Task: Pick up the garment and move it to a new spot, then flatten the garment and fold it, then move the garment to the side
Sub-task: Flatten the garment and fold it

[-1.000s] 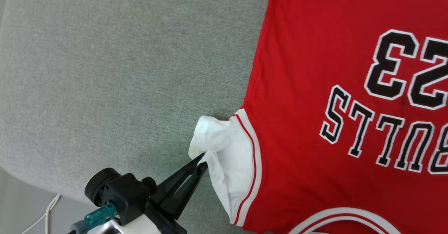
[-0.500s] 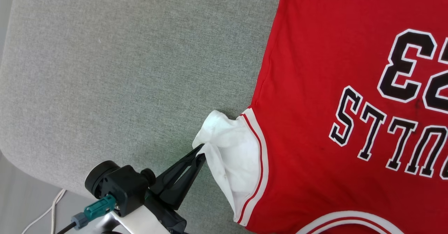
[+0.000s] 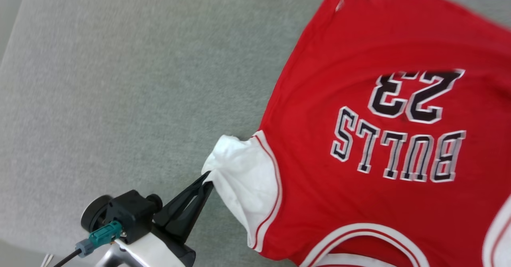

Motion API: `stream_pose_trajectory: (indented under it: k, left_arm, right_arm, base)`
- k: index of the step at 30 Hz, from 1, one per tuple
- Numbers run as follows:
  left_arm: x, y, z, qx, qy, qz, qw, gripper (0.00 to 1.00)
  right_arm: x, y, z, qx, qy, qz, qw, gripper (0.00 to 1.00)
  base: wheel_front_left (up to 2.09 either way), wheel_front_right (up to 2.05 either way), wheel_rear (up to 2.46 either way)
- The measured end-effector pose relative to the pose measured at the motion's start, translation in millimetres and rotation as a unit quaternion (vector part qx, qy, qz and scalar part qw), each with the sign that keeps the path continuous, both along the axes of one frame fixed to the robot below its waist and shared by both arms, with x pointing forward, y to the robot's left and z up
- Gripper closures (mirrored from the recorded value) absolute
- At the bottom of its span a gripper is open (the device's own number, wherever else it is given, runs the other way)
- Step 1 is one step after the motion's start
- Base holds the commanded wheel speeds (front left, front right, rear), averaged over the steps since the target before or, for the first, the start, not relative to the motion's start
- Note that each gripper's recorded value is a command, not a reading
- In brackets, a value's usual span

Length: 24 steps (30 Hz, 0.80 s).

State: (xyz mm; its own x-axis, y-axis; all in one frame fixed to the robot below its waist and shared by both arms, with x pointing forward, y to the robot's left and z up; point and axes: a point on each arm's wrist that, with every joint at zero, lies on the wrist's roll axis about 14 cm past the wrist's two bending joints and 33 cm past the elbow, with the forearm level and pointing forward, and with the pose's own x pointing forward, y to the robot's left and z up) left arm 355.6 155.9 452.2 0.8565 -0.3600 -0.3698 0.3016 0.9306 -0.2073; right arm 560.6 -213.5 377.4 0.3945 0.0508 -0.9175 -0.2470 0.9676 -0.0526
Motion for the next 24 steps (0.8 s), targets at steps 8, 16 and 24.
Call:
stream_pose_trajectory:
  k: [8,16,24]
  left_arm:
    - [-6,-5,10,-0.010,-0.020,-0.007,1.000,1.00]
    - [-5,-15,21,-0.022,-0.045,-0.024,0.998,1.00]
    - [-9,-28,31,-0.041,-0.063,-0.033,0.997,1.00]
  right_arm:
    - [-80,-23,24,0.034,-0.015,-0.012,0.999,1.00]
    - [-177,-56,24,0.043,-0.011,-0.057,0.997,1.00]
    - [-251,-75,14,0.052,0.002,-0.118,0.992,1.00]
  base:
    - [0.00,0.00,0.00]
    - [0.00,0.00,0.00]
    - [0.00,0.00,0.00]
